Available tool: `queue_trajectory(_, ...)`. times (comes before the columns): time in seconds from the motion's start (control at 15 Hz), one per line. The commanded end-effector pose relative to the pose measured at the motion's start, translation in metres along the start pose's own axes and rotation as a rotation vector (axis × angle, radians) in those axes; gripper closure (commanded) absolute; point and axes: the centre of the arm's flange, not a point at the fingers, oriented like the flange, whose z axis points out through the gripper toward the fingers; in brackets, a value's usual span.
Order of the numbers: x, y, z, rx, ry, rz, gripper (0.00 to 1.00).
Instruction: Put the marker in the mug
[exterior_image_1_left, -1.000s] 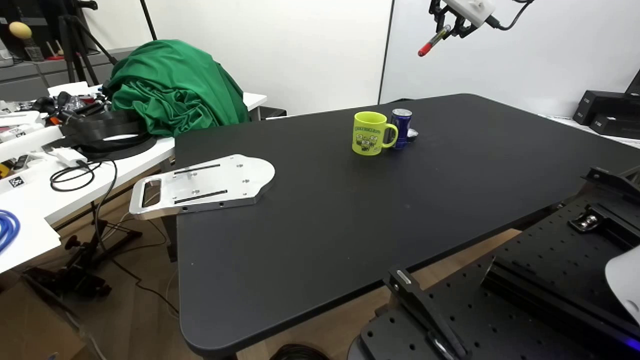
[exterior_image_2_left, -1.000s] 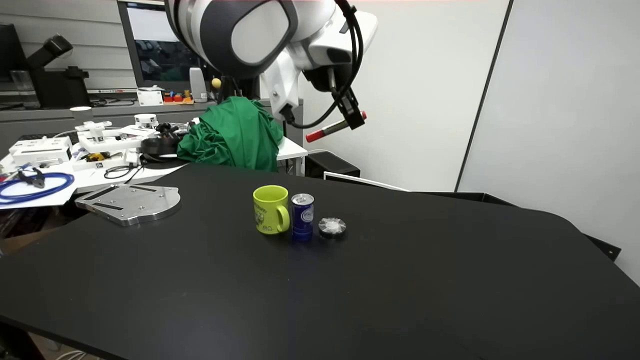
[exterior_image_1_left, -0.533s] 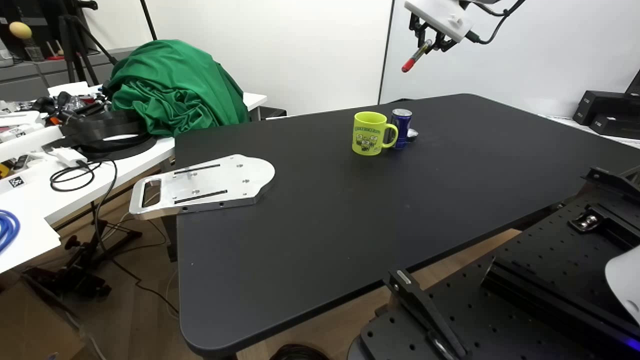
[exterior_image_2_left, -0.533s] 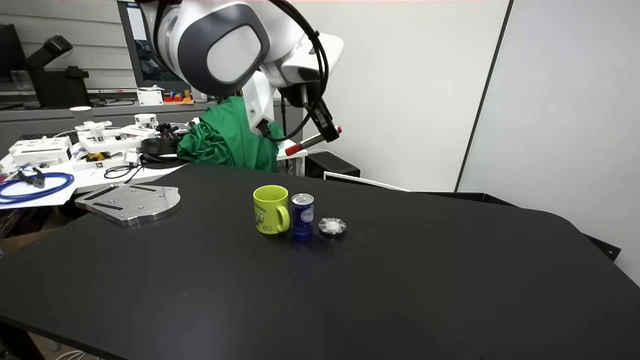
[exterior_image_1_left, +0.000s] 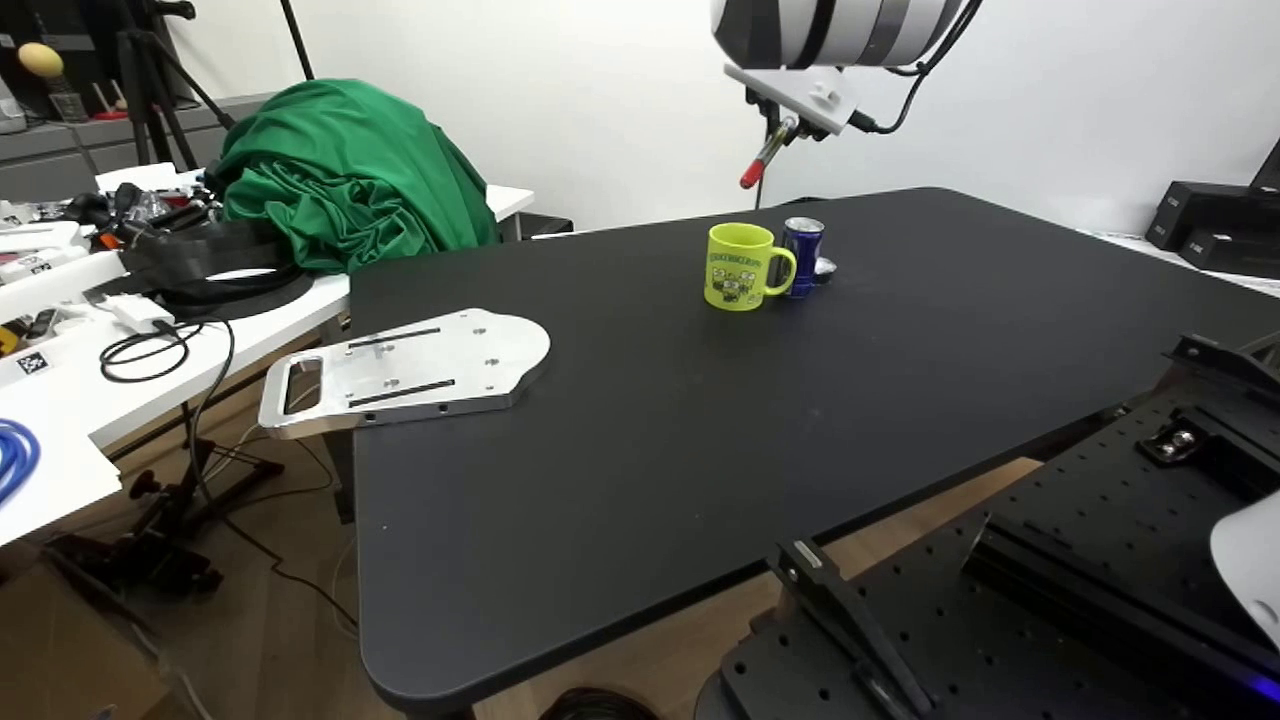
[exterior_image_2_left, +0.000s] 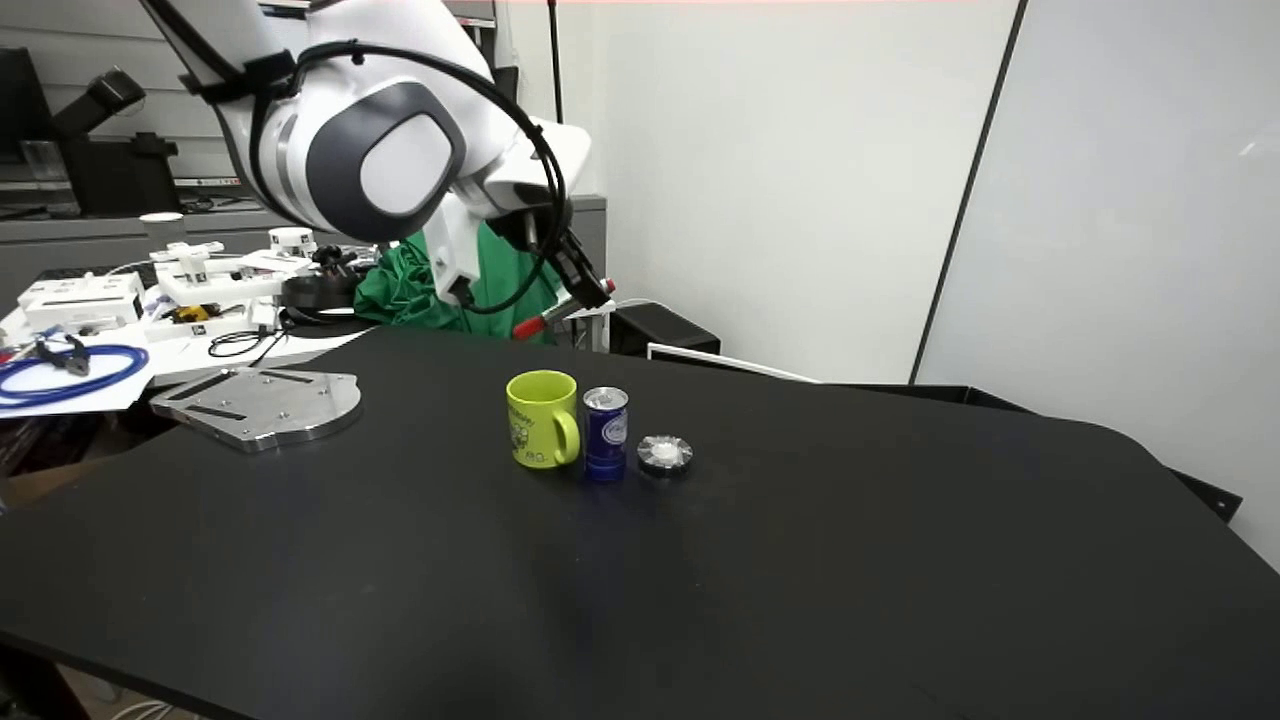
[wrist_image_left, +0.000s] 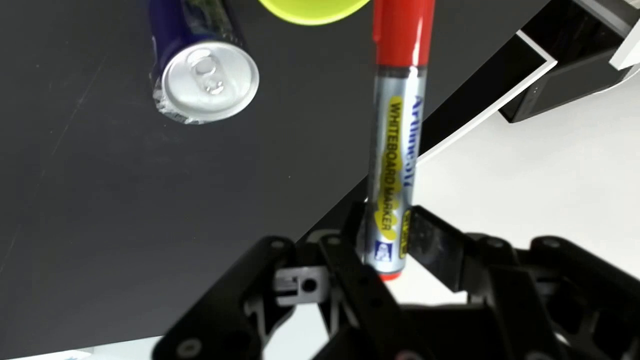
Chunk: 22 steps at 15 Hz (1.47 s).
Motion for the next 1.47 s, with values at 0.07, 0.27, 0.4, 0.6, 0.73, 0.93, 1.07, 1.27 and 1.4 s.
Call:
queue_trajectory(0.07, -0.07, 0.034, 0.047, 0.011, 0.06, 0.022, 0.93)
queue_trajectory(0.27, -0.086, 0.03, 0.06, 0.009, 0.091, 0.014, 0.93)
queue_trajectory(0.4, -0.088, 0.025, 0.066, 0.006, 0.114, 0.018, 0.93)
queue_trajectory(0.6, -0.086, 0.023, 0.073, -0.002, 0.142, 0.037, 0.93)
queue_trajectory(0.73, -0.083, 0.024, 0.076, -0.007, 0.159, 0.052, 0.93)
queue_trajectory(0.93, -0.076, 0.023, 0.076, -0.019, 0.173, 0.08, 0.93)
queue_trajectory(1.07, -0.071, 0.024, 0.074, -0.023, 0.183, 0.095, 0.93)
queue_trajectory(1.27, -0.061, 0.023, 0.069, -0.022, 0.201, 0.113, 0.93)
queue_trajectory(1.4, -0.055, 0.023, 0.066, -0.021, 0.21, 0.124, 0.93)
